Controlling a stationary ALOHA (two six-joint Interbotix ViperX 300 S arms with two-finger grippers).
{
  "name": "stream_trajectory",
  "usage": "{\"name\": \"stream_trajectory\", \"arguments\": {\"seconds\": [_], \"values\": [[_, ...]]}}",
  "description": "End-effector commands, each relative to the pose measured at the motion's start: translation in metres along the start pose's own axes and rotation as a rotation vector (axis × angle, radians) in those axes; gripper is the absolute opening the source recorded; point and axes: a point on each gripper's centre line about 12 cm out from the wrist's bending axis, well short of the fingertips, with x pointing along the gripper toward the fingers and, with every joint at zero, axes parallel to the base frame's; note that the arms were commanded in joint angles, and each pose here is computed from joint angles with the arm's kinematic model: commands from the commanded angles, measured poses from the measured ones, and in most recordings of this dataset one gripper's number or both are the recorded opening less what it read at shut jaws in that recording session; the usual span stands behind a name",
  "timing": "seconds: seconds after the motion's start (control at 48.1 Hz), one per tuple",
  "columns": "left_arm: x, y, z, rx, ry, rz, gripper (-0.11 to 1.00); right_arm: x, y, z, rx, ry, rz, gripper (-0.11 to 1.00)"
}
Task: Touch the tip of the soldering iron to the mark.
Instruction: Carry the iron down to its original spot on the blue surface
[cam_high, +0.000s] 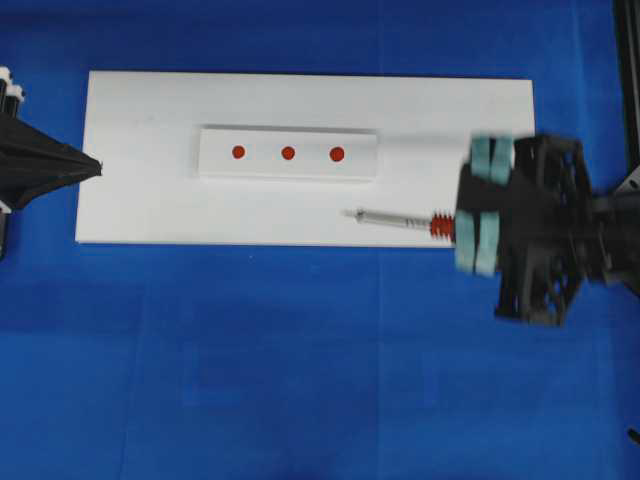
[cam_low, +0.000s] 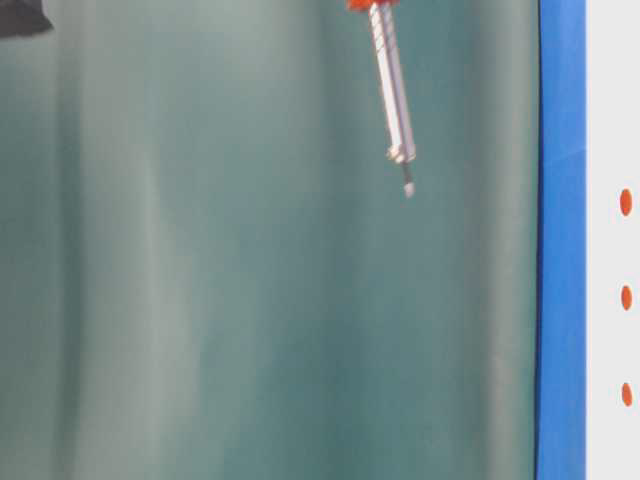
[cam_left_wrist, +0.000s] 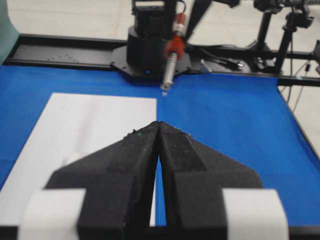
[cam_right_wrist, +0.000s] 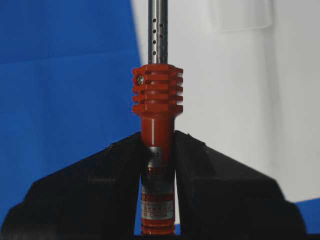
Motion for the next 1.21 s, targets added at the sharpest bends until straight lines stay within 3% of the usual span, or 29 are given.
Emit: {"name": "stream_trajectory", "arguments": {"seconds": [0.0, 0.499, 0.895, 1.186], "values": [[0.002, -0.001, 0.005, 0.0, -0.017, -0.003, 0.0, -0.007, 0.014, -0.001, -0.002, -0.019, 0.003, 0.06], [0.002, -0.001, 0.005, -0.006, -0.02, -0.003, 0.0, 0.002, 0.09, -0.019, -0.033, 0.027, 0.032, 0.06], [0.002, -0.001, 0.005, -0.011, -0.021, -0.003, 0.0, 0.009, 0.094, -0.011, -0.055, -0.015, 0.029, 0.06], [0.002, -0.001, 0.005, -0.011, -0.023, -0.003, 0.0, 0.03, 0.099, 0.017, -0.029, -0.037, 0.036, 0.06]]}}
